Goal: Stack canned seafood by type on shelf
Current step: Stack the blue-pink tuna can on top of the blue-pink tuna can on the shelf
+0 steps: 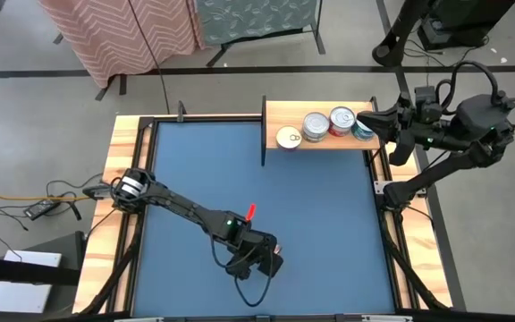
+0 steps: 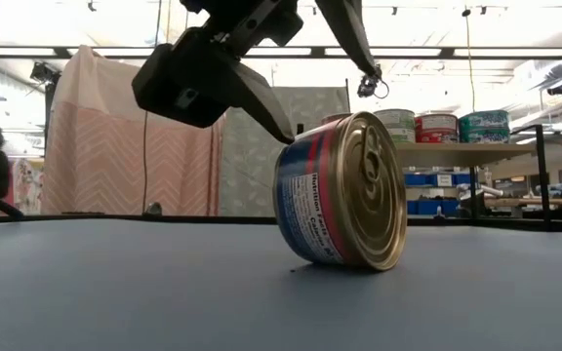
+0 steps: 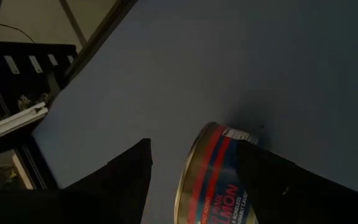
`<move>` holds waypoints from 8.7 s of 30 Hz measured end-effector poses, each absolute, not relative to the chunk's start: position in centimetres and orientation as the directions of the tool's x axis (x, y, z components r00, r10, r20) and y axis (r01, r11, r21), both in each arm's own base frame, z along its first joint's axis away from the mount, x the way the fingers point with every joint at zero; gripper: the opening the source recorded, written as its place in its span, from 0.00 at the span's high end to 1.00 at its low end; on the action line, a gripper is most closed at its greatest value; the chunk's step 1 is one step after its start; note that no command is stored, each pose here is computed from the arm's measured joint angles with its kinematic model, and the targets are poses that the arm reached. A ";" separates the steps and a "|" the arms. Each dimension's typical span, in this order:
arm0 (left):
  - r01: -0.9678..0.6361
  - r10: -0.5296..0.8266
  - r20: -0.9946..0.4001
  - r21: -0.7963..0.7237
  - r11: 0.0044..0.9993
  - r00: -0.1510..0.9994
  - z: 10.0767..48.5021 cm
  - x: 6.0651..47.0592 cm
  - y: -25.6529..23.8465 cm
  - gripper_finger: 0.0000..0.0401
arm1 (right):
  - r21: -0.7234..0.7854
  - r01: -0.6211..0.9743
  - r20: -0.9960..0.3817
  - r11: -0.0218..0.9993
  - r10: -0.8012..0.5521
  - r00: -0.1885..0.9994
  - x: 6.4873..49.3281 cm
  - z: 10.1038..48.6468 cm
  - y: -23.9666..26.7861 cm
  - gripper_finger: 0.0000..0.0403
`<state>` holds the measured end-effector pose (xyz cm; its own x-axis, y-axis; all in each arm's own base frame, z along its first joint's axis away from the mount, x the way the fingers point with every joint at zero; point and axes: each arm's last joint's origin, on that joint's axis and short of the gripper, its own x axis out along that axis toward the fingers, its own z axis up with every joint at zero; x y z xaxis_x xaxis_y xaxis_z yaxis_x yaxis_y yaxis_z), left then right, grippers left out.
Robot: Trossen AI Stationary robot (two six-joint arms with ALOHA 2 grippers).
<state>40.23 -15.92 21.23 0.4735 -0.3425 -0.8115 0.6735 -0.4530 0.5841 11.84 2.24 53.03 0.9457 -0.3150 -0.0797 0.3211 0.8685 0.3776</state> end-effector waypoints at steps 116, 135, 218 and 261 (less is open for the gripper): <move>-0.546 0.567 -0.183 0.153 0.824 0.803 51.6 17.4 -5.7 0.22 | 0.159 -0.752 -0.877 0.640 0.441 0.190 36.5 23.5 8.3 0.32; -0.562 0.572 -0.181 0.109 0.820 0.800 51.6 17.5 -5.7 0.22 | 0.131 -0.781 -0.778 0.610 0.551 0.300 38.2 23.7 9.7 0.28; -0.537 0.565 -0.180 0.181 0.824 0.805 51.7 17.5 -5.7 0.22 | -0.014 -0.554 -0.805 0.833 0.319 0.501 44.6 26.4 4.9 0.51; -0.415 0.524 -0.115 0.479 0.773 0.844 53.4 12.9 -4.1 0.22 | 0.450 0.509 -0.254 0.734 -0.441 0.861 31.5 51.8 -1.2 0.51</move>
